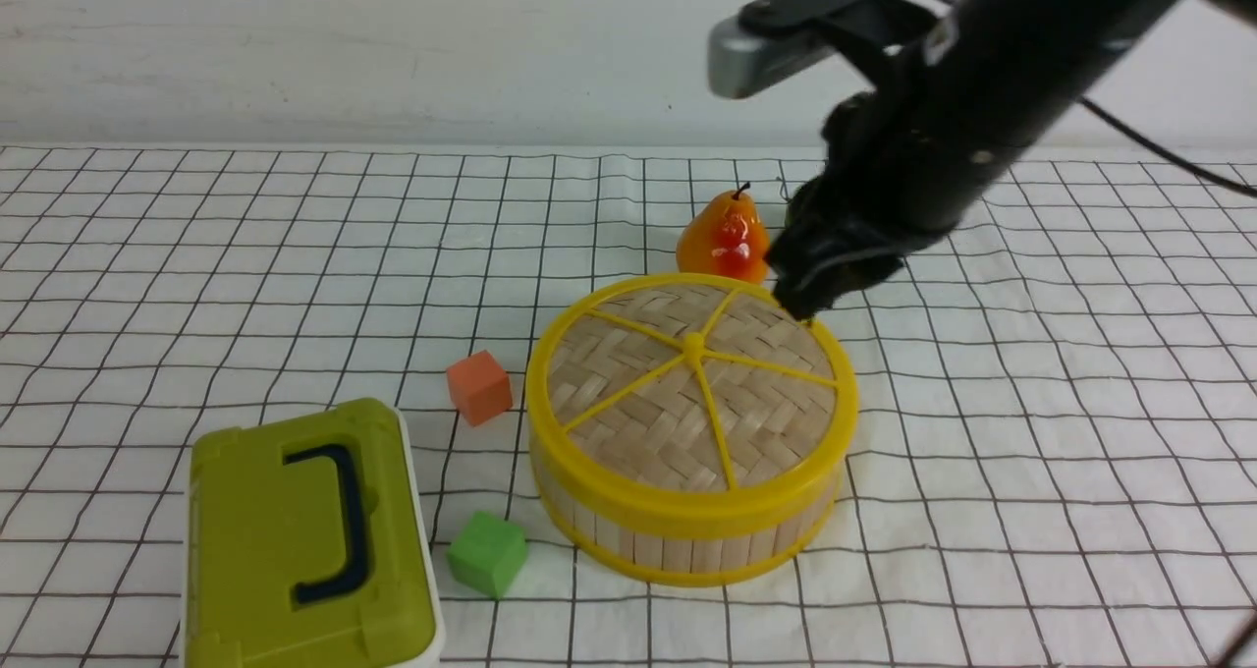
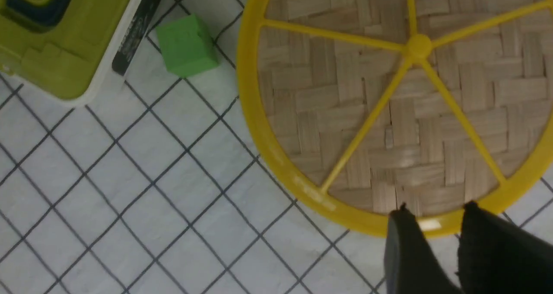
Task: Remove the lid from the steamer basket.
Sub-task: Use the right arm to lift the lid of the steamer
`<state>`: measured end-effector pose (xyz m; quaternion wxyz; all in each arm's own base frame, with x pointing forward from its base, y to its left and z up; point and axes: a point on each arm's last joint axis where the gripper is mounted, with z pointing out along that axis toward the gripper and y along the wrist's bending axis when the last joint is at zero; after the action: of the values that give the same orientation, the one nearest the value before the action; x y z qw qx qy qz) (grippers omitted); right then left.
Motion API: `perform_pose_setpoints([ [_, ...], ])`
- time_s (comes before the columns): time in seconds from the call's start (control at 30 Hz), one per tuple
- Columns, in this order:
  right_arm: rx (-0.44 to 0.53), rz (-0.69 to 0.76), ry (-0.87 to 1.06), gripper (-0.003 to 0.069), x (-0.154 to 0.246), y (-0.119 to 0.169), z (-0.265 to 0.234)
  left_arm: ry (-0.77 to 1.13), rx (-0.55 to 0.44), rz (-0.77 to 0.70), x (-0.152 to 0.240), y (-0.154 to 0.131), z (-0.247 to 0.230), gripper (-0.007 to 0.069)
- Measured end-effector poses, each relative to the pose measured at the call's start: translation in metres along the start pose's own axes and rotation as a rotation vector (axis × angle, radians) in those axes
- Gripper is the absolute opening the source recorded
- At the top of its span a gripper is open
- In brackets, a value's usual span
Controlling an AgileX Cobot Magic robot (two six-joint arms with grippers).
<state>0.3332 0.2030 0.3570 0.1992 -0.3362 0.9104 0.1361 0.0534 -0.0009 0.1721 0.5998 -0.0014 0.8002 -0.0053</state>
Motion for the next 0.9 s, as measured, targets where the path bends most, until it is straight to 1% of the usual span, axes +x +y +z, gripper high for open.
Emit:
perform_pose_setpoints([
  [0.1, 0.018, 0.029, 0.007, 0.0346, -0.018, -0.009, 0.024, 0.000, 0.000, 0.000, 0.000, 0.000, 0.000, 0.0239],
  [0.17, 0.025, 0.047, 0.017, 0.0404, -0.028, -0.016, 0.043, 0.000, 0.000, 0.000, 0.000, 0.000, 0.000, 0.0239],
  [0.27, 0.024, 0.061, 0.036, 0.0437, -0.034, -0.022, 0.065, 0.000, 0.000, 0.000, 0.000, 0.000, 0.000, 0.0240],
  [0.4, 0.023, 0.079, 0.054, 0.0436, -0.036, -0.027, 0.088, 0.000, 0.000, 0.000, 0.000, 0.000, 0.000, 0.0239],
  [0.5, 0.023, 0.093, 0.073, 0.0414, -0.035, -0.031, 0.105, 0.000, 0.000, 0.000, 0.000, 0.000, 0.000, 0.0239],
  [0.63, 0.024, 0.098, 0.077, 0.0382, -0.035, -0.033, 0.114, 0.000, 0.000, 0.000, 0.000, 0.000, 0.000, 0.0239],
  [0.7, 0.024, 0.099, 0.078, 0.0348, -0.035, -0.033, 0.116, 0.000, 0.000, 0.000, 0.000, 0.000, 0.000, 0.0239],
  [0.77, 0.023, 0.099, 0.084, 0.0289, -0.035, -0.033, 0.117, 0.000, 0.000, 0.000, 0.000, 0.000, 0.000, 0.0239],
  [0.8, 0.021, 0.100, 0.090, 0.0234, -0.034, -0.033, 0.117, 0.000, 0.000, 0.000, 0.000, 0.000, 0.000, 0.0239],
  [0.83, 0.020, 0.100, 0.091, 0.0224, -0.034, -0.033, 0.117, 0.000, 0.000, 0.000, 0.000, 0.000, 0.000, 0.0239],
  [0.87, 0.012, 0.102, 0.094, 0.0146, -0.034, -0.032, 0.117, 0.000, 0.000, 0.000, 0.000, 0.000, 0.000, 0.0239],
  [0.9, 0.012, 0.102, 0.093, 0.0101, -0.034, -0.032, 0.116, 0.000, 0.000, 0.000, 0.000, 0.000, 0.000, 0.0239],
])
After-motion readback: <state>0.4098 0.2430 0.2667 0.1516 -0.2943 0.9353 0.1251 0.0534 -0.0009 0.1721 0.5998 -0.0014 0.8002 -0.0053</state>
